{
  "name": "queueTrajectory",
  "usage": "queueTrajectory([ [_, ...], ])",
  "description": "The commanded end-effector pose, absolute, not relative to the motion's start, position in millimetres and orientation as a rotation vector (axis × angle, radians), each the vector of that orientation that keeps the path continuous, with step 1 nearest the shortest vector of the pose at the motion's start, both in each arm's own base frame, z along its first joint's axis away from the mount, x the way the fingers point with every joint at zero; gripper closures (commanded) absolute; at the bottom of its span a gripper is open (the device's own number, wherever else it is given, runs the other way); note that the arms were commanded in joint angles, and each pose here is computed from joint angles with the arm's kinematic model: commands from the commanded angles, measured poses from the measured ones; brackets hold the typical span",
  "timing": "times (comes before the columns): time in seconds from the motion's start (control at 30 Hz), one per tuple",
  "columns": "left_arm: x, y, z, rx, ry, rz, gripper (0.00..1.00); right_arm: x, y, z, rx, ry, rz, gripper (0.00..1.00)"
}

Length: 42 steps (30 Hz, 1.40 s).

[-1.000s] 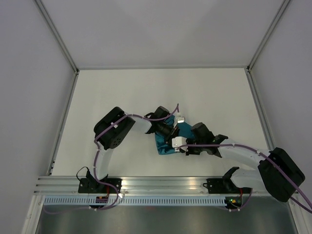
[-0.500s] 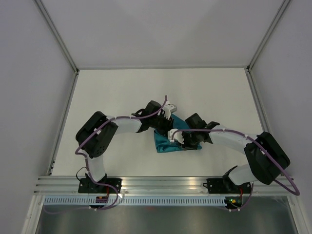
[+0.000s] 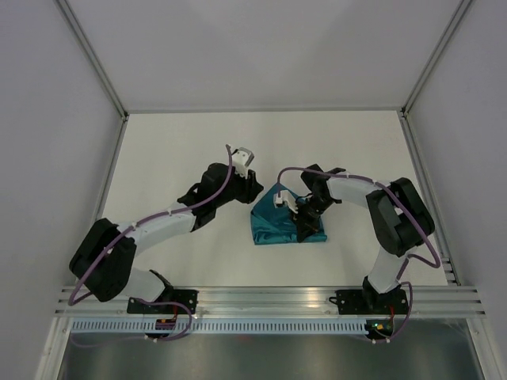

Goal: Fold the napkin, place the utensils inside, and roll it up
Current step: Roll the napkin with the utensil

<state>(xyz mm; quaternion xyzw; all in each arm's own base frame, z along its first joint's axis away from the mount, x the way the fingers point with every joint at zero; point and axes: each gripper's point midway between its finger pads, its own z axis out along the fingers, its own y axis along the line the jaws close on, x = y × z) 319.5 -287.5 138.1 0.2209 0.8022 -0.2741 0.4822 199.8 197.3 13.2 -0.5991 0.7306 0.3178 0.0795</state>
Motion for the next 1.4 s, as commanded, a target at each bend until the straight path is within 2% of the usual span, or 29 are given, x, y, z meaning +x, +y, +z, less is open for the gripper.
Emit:
queueTrajectory([
  [0.0,325.0,-277.8,167.7,0.498,1.818,-0.619,0.57,179.7,169.1,-18.9,-1.855,2.371,1.014,0.96],
  [0.3,266.3,-307.4,161.1,0.830,1.611,-0.494,0.54,198.4,177.1,-33.9,-1.808,2.464,1.062,0.96],
  [0.5,227.6,-334.5,135.2,1.061,1.548,-0.483,0.48,204.0,176.7,-38.9,-1.786,2.482,1.065,0.96],
  [0.73,189.7,-366.5,96.2,1.316,1.507,-0.494,0.45,211.1,175.4,-43.7,-1.770,2.496,1.064,0.96],
  [1.37,189.0,-398.2,39.5,1.533,1.409,-0.325,0.41,209.7,168.3,-52.0,-1.735,2.550,1.092,0.96],
])
